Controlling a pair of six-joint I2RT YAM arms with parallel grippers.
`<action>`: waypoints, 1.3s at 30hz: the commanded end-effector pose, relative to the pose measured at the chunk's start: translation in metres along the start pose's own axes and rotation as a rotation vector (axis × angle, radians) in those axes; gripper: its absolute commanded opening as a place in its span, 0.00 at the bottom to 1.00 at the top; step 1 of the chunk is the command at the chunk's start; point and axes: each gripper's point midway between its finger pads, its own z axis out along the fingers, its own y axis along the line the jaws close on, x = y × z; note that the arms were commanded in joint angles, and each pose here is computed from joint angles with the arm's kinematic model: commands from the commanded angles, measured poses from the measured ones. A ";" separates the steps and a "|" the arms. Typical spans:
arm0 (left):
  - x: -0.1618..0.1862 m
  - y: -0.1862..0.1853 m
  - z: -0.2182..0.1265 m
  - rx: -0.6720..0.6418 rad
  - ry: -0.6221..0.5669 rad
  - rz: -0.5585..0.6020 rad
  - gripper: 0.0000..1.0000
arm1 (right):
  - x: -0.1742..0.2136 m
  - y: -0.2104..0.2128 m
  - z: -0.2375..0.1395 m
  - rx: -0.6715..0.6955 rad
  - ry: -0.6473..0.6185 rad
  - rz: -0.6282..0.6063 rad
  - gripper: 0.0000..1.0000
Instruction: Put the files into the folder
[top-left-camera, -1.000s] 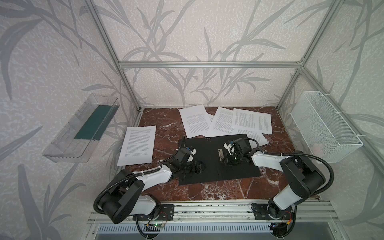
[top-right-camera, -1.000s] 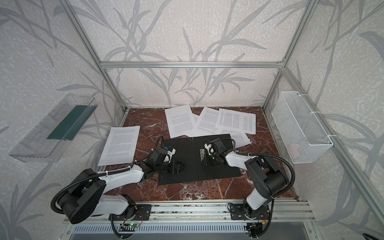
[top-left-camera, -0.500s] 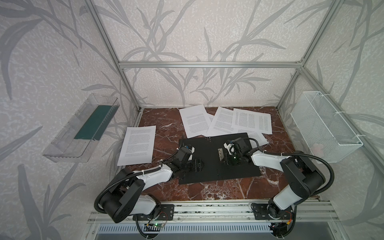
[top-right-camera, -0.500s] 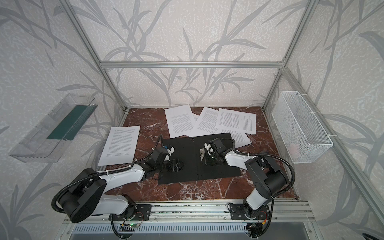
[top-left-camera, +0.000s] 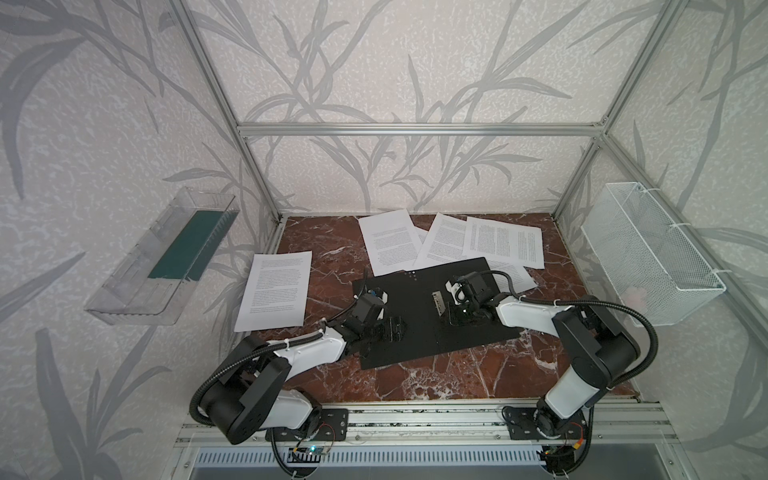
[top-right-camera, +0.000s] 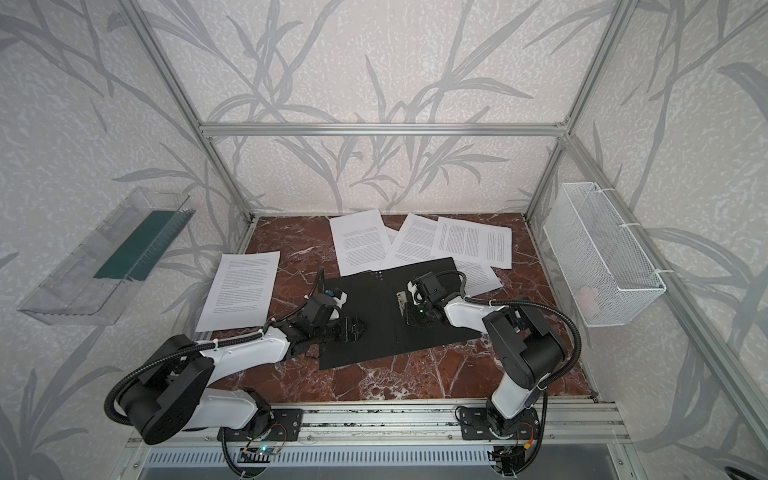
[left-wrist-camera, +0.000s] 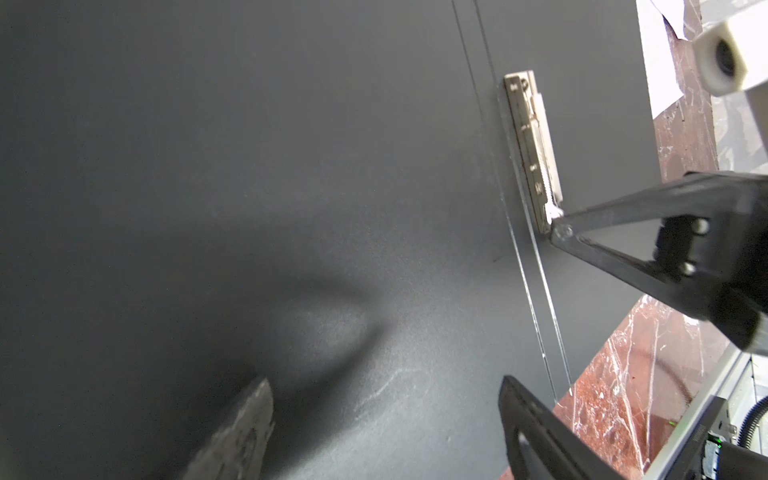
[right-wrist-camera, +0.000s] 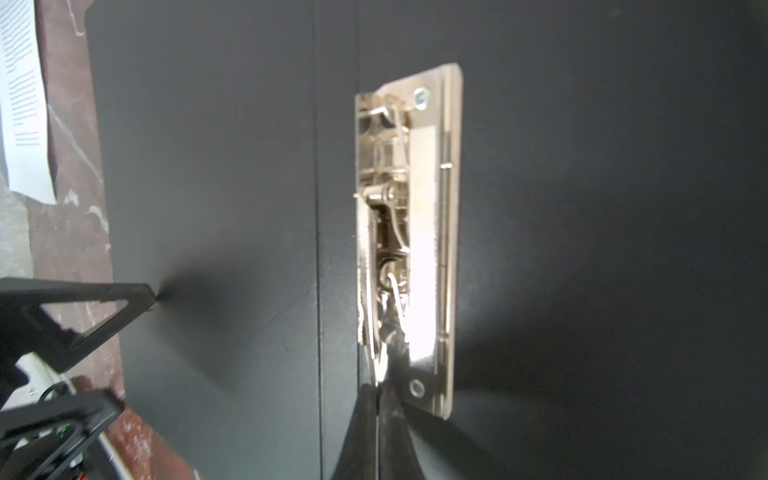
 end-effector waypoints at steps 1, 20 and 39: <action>0.055 0.062 -0.003 -0.239 0.178 -0.047 0.88 | 0.048 -0.070 0.013 0.288 0.137 0.072 0.00; 0.044 0.088 -0.018 -0.393 0.104 -0.085 0.88 | -0.001 -0.031 -0.006 0.213 0.028 0.053 0.00; 0.040 0.069 -0.012 -0.297 0.129 -0.064 0.88 | -0.016 0.036 -0.088 0.031 -0.158 -0.169 0.54</action>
